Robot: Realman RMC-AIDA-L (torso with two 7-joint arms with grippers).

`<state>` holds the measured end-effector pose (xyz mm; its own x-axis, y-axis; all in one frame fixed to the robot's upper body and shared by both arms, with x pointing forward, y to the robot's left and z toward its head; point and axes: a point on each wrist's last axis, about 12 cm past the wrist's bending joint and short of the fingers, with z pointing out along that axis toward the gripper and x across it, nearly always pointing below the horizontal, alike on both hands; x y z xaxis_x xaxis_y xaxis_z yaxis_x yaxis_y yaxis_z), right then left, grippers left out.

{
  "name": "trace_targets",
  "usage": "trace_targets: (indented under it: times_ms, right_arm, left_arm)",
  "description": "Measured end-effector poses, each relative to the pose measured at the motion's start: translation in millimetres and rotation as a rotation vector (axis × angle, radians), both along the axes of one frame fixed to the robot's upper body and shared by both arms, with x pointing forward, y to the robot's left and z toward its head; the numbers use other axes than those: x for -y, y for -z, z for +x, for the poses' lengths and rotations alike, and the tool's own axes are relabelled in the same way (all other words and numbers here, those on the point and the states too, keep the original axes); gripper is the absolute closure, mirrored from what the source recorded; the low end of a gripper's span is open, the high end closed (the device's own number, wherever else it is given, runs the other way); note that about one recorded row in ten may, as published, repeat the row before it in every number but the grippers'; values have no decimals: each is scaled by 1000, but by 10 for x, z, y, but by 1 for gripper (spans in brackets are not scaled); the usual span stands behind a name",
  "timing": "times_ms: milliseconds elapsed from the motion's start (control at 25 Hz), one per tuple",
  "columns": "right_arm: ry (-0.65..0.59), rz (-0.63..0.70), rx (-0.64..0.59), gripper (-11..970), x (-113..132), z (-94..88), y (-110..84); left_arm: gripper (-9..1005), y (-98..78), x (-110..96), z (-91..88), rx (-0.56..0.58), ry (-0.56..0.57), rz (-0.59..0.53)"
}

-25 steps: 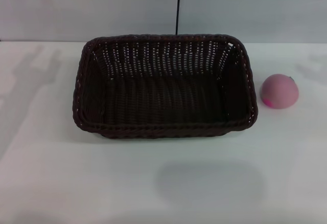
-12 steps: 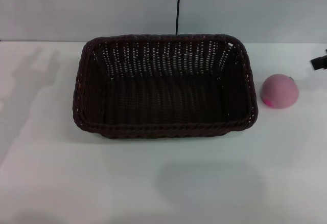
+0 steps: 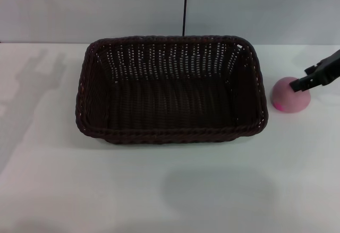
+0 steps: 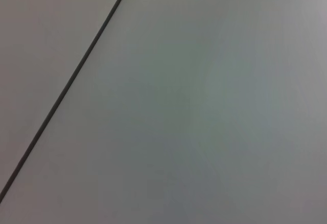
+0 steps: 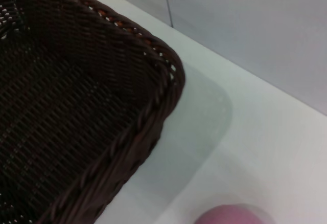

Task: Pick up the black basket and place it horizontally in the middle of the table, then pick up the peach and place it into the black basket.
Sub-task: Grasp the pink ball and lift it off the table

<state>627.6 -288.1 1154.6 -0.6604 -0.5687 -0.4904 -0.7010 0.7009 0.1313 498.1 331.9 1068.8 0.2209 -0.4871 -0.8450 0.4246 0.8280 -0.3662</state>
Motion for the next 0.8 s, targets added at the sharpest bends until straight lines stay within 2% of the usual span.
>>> trace_targets:
  times_ms: [400,680,800]
  right_arm:
    - [-16,-30,-25,358,-120,26,192]
    - [-11,-27,-34,362,-141,5,230]
    - [-17,-24,-31,490,-166,-5,240]
  left_arm:
    - [483,29,45,20,-19,10,-10]
    - [483,28,44,22,-19,11,-10]
    - [483,29,49,21,-20,15,-8]
